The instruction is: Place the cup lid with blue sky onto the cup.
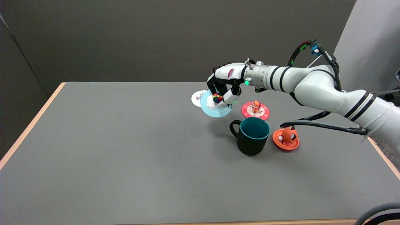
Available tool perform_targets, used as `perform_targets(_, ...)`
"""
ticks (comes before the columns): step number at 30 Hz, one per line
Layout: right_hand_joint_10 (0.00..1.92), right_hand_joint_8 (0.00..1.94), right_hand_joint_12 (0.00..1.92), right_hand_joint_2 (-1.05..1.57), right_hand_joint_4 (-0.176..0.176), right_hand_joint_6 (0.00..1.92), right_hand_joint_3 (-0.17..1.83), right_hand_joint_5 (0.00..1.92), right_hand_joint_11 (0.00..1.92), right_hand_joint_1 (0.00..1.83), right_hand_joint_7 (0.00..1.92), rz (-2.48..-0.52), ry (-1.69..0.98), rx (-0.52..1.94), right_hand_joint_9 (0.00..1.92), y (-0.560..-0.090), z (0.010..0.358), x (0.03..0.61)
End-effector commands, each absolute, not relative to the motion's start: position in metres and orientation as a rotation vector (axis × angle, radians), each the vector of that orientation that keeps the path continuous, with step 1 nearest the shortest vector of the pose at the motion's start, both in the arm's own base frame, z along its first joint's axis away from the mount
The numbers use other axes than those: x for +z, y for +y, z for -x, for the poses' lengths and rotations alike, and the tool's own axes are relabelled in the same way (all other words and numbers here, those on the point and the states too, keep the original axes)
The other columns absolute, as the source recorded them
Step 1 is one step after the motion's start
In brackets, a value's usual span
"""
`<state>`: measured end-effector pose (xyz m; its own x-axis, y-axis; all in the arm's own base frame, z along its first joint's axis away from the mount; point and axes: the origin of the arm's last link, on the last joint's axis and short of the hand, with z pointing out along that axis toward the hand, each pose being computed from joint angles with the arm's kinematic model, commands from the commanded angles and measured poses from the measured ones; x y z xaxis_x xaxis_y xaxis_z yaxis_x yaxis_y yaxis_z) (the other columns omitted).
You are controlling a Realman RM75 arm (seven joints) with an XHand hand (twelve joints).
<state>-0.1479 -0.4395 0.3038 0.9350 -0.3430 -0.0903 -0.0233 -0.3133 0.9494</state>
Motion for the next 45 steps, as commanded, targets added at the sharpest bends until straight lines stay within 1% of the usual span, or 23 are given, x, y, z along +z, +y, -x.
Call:
perform_targets(1,1.20,1.29,0.33,0.94,0.025,1.49,0.55,0.76,0.66,1.17,0.88,-1.816,-0.324,-0.423,0.76,-0.432,0.126,0.323)
perform_targets(6,1.20,1.27,0.33,0.93,0.026,1.47,0.57,0.77,0.66,1.18,0.90,-1.817,-0.296,-0.444,0.76,-0.434,0.115,0.324)
perform_targets(13,1.21,1.26,0.33,0.92,0.023,1.47,0.59,0.78,0.67,1.18,0.90,-1.782,-0.327,-0.472,0.76,-0.431,0.117,0.336)
perform_targets(18,1.20,1.26,0.35,0.92,0.025,1.47,0.58,0.78,0.67,1.18,0.90,-1.763,-0.350,-0.471,0.78,-0.426,0.111,0.346)
perform_targets(21,1.20,1.25,0.33,0.91,0.024,1.46,0.60,0.79,0.67,1.19,0.91,-1.757,-0.334,-0.488,0.78,-0.422,0.107,0.350)
perform_targets(29,1.17,1.19,0.36,0.90,0.017,1.43,0.59,0.81,0.68,1.20,0.95,-1.738,-0.323,-0.500,0.81,-0.418,0.103,0.359)
perform_targets(30,1.17,1.17,0.35,0.88,0.012,1.43,0.60,0.81,0.68,1.20,0.96,-1.737,-0.324,-0.503,0.80,-0.417,0.104,0.359)
perform_targets(31,1.18,1.19,0.34,0.84,0.000,1.42,0.67,0.81,0.69,1.21,0.99,-1.733,-0.323,-0.511,0.81,-0.416,0.105,0.360)
perform_targets(32,1.18,1.20,0.34,0.83,-0.002,1.41,0.69,0.82,0.69,1.21,1.00,-1.727,-0.328,-0.518,0.81,-0.415,0.107,0.361)
perform_targets(39,1.17,1.20,0.35,0.81,0.006,1.39,0.71,0.83,0.69,1.21,1.00,-1.700,-0.353,-0.530,0.82,-0.413,0.112,0.365)
perform_targets(45,1.16,1.18,0.36,0.81,0.006,1.38,0.70,0.84,0.70,1.21,1.01,-1.690,-0.365,-0.545,0.83,-0.413,0.113,0.362)
